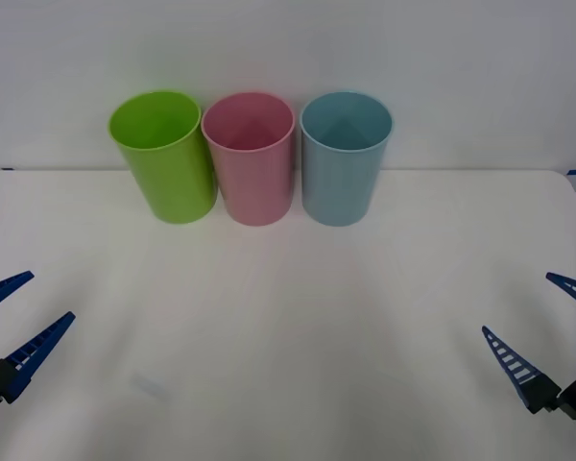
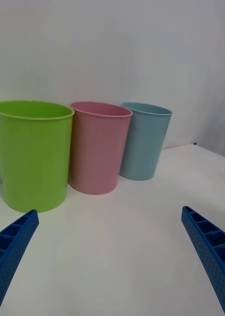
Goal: Grasp the object on the table and drop it into the matching bin: aluminum can to the light blue bin, PET bottle to the pink bin.
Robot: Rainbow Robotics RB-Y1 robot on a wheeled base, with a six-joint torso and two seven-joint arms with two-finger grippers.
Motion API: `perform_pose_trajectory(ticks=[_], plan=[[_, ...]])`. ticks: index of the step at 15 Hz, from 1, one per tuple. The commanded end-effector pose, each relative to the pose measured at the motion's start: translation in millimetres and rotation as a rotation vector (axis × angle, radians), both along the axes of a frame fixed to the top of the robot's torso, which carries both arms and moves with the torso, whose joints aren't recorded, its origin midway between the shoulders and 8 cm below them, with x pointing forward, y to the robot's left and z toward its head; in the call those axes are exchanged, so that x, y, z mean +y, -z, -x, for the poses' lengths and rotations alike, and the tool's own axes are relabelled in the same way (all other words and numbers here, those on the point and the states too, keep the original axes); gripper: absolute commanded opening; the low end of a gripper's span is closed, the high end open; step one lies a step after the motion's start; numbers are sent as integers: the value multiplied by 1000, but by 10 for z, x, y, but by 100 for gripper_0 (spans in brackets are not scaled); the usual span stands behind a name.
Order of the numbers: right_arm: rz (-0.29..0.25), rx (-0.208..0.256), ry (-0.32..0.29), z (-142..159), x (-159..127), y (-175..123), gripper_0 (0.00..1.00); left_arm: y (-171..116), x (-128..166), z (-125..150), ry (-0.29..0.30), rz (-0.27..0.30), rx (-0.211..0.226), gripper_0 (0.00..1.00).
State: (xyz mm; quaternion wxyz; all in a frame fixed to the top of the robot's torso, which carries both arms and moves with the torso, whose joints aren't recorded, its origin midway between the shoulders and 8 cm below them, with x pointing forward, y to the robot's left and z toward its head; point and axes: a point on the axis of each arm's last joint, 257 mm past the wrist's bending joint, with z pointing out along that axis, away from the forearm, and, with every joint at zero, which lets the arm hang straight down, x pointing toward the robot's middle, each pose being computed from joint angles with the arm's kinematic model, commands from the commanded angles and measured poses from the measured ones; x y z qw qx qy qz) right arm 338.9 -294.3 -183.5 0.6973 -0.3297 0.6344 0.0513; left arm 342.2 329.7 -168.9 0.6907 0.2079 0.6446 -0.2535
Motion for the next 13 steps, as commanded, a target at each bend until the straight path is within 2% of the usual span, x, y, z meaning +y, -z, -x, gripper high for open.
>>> perform_pose_trajectory(ticks=[1, 2, 5, 9, 13], plan=[[0, -23, -79, -84, -59, -14, 100, 0, 0, 0, 0, 0, 0, 100], [-5, -24, -118, -146, -67, 4, 100, 0, 0, 0, 0, 0, 0, 100], [-18, -24, -150, -336, -140, -2, 100, 0, 0, 0, 0, 0, 0, 100], [0, 1, -147, -369, -151, 79, 100, 0, 0, 0, 0, 0, 0, 100], [0, 1, -147, -369, -151, 79, 100, 0, 0, 0, 0, 0, 0, 100]])
